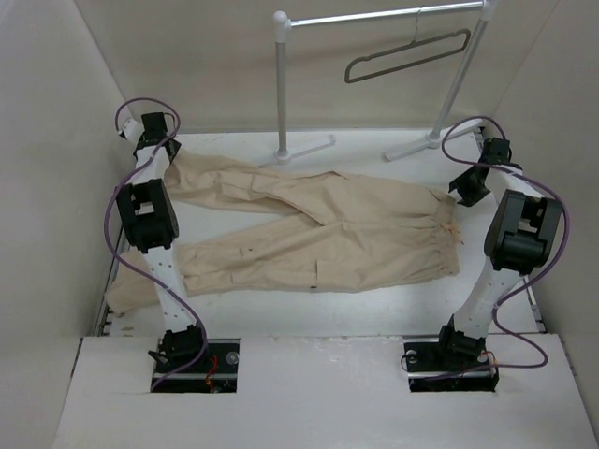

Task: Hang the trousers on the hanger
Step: Flatten out the trousers at the center of the board.

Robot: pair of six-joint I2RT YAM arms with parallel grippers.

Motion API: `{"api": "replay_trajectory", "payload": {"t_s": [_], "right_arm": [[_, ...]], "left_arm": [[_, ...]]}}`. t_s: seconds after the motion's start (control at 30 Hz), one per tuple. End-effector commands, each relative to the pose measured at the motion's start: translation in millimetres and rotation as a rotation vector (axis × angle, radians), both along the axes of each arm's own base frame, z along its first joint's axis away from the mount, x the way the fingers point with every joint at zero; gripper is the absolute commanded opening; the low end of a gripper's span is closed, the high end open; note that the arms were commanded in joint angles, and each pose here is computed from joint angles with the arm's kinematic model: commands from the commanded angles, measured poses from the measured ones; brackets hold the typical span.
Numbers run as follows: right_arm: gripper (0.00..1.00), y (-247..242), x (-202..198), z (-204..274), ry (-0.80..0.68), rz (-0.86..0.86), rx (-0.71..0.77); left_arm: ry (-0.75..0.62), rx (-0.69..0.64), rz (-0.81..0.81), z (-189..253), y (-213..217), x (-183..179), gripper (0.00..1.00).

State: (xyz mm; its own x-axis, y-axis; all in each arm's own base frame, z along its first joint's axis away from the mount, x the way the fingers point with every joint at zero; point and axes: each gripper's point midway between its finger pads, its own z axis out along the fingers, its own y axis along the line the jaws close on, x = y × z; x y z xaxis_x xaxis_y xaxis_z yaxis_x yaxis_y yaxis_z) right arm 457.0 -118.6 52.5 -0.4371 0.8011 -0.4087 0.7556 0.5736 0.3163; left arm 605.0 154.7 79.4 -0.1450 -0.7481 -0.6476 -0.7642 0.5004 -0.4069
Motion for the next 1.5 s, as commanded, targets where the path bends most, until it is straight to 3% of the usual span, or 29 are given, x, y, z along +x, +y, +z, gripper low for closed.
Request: {"api": "replay_trajectory", "payload": {"t_s": [0.0, 0.2, 0.33, 0.47, 0.63, 0.83, 0.9, 1.0, 1.07, 1.3, 1.47], "right_arm": [[0.48, 3.1, 11.1, 9.8, -0.014, 0.045, -0.012], [0.33, 6.6, 13.4, 10.3, -0.013, 0.056, -0.004], [0.35, 17.8, 14.7, 4.5, -0.006, 0.079, 0.016], [0.47, 20.7, 12.4, -0.3, 0.002, 0.082, 0.01], [0.34, 22.9, 15.3, -0.7, -0.003, 0.079, 0.02], [0.29, 20.6, 18.4, 5.4, -0.018, 0.073, 0.013], [0.23, 20.3, 20.0, 7.5, -0.028, 0.069, 0.012], [0.13, 19.1, 21.9, 10.9, -0.046, 0.063, 0.005], [0.09, 17.1, 23.2, 15.6, -0.065, 0.049, -0.009], [0.06, -3.0, 32.6, 58.2, -0.219, -0.056, -0.036], [0.06, -17.2, 34.4, 77.0, -0.311, -0.128, -0.038]], "left_arm": [[-0.146, 0.039, -0.027, 95.7, -17.6, -16.7, 0.5], [-0.015, -0.001, -0.155, 67.2, -103.6, -101.3, 0.52], [0.048, -0.096, -0.176, 37.0, -123.2, -124.3, 0.52], [0.039, -0.193, -0.133, 28.6, -111.5, -121.6, 0.52], [0.088, -0.215, -0.068, 6.3, -85.4, -118.1, 0.47], [0.128, -0.231, -0.034, -10.5, -68.7, -109.2, 0.46], [0.138, -0.229, -0.028, -14.2, -65.9, -107.4, 0.41], [0.113, -0.225, -0.007, -9.0, -59.4, -105.8, 0.15], [0.068, -0.21, 0.002, 7.2, -57.5, -104.1, 0.08], [-0.064, -0.18, -0.01, 77.8, -62.2, -118.2, 0.01], [-0.004, -0.144, 0.077, 58.6, -47.0, -172.7, 0.0]]}}
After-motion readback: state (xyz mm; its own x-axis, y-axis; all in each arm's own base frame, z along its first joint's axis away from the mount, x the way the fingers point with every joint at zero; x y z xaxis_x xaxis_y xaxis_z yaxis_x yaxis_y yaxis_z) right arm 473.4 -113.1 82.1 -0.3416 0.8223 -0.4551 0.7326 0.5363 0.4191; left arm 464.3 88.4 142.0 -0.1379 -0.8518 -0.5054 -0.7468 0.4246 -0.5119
